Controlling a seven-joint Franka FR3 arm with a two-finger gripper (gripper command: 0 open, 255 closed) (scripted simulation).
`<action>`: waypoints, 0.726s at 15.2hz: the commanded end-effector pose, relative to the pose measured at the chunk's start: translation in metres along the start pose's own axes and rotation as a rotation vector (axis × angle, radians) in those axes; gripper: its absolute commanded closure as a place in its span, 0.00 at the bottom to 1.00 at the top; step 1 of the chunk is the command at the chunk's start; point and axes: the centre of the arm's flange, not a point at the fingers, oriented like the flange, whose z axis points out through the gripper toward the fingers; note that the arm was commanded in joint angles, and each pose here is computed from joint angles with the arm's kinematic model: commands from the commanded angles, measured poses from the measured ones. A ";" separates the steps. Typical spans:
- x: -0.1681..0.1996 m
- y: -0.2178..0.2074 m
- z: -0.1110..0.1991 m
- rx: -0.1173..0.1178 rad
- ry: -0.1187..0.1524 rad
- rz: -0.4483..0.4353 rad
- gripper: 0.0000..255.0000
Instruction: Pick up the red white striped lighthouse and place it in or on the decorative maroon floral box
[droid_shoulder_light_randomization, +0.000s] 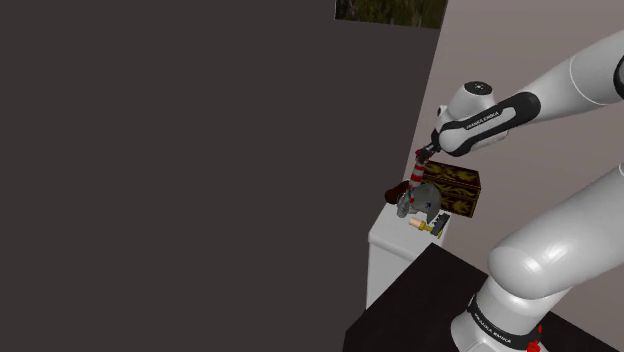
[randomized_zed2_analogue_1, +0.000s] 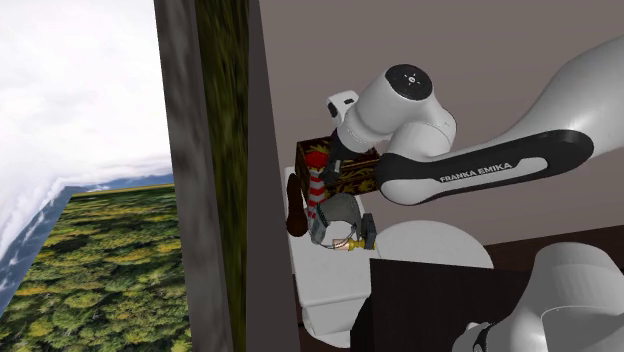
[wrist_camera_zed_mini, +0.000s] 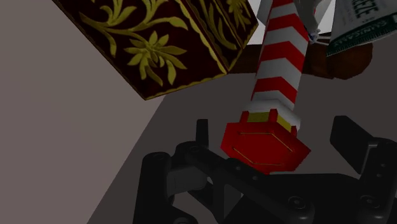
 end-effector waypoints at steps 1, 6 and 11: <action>0.001 0.000 0.011 -0.001 0.001 0.000 0.00; 0.001 0.001 0.024 -0.001 0.001 0.000 0.00; 0.001 0.000 0.024 -0.001 0.001 0.000 0.00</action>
